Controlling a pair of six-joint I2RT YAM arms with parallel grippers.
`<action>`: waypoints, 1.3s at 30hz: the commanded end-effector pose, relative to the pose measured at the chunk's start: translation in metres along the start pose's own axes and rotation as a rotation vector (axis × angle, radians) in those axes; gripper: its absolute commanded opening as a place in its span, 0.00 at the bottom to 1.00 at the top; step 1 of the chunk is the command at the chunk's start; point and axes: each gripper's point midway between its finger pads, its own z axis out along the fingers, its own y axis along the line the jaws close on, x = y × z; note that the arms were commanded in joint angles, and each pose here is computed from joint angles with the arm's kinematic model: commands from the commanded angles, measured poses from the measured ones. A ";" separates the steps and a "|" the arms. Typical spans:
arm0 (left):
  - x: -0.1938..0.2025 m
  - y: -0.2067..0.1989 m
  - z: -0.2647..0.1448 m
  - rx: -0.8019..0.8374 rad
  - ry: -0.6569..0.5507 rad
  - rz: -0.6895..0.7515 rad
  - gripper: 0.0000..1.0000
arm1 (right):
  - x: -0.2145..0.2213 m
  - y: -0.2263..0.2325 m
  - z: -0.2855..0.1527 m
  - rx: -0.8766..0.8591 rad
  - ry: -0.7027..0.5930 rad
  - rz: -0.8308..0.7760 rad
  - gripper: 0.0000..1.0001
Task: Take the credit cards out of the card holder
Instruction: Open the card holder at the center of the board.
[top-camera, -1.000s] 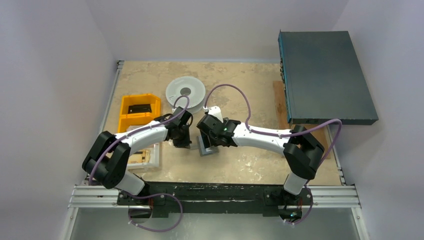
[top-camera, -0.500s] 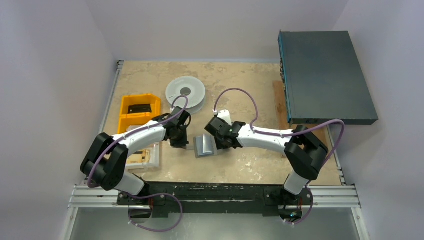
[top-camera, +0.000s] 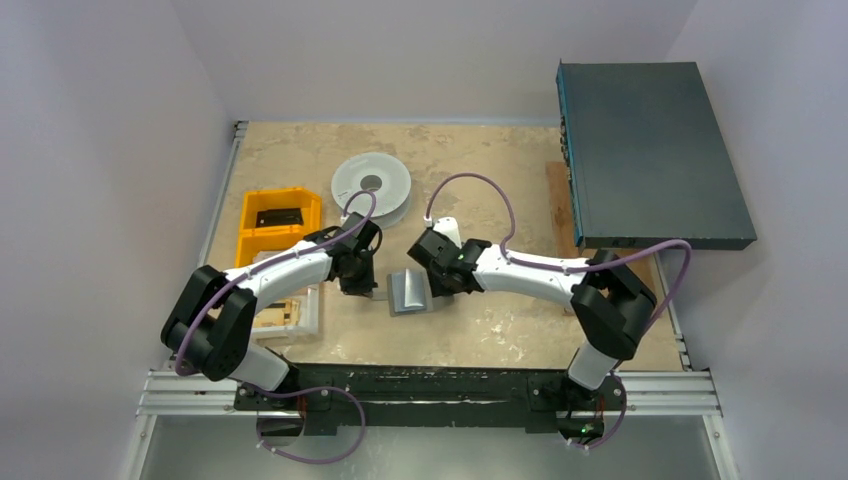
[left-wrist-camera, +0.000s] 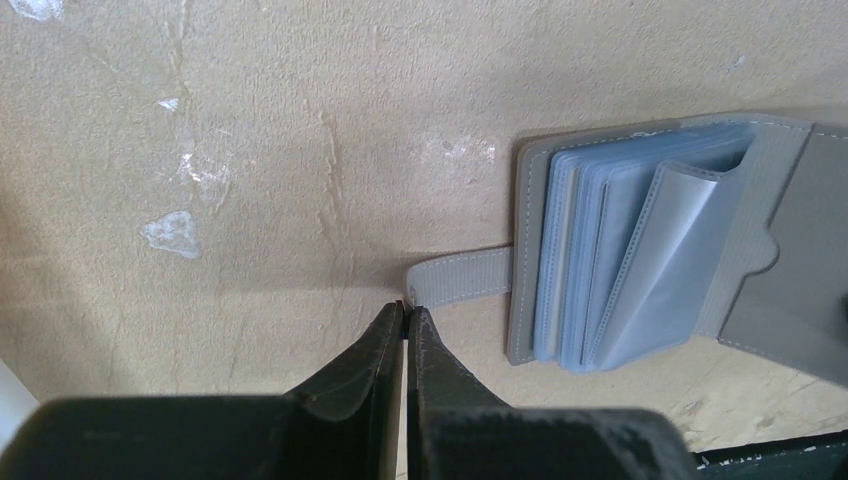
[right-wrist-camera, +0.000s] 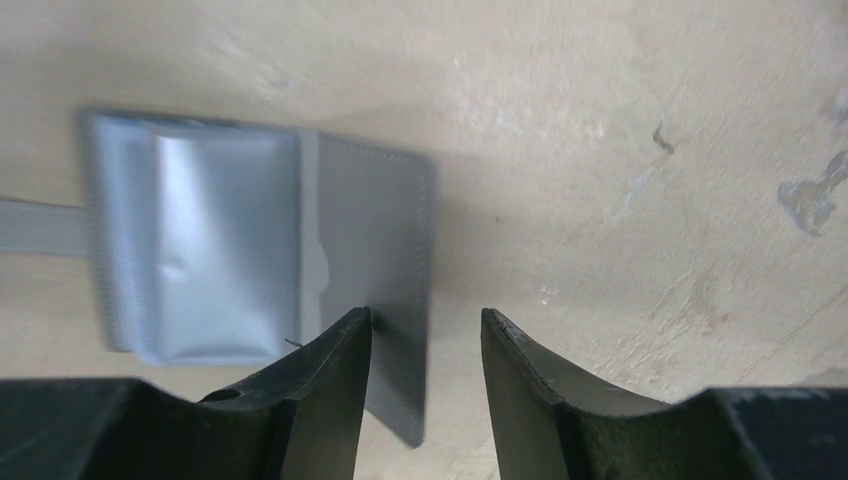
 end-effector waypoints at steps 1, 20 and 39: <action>-0.016 -0.007 -0.007 0.026 -0.043 0.016 0.00 | -0.056 0.013 -0.046 -0.084 -0.133 0.051 0.44; -0.017 -0.008 -0.007 0.034 -0.051 0.014 0.00 | -0.073 0.089 -0.028 -0.313 -0.103 0.058 0.41; -0.019 -0.005 -0.006 0.029 -0.050 0.008 0.00 | -0.022 0.072 0.028 -0.187 0.007 0.035 0.48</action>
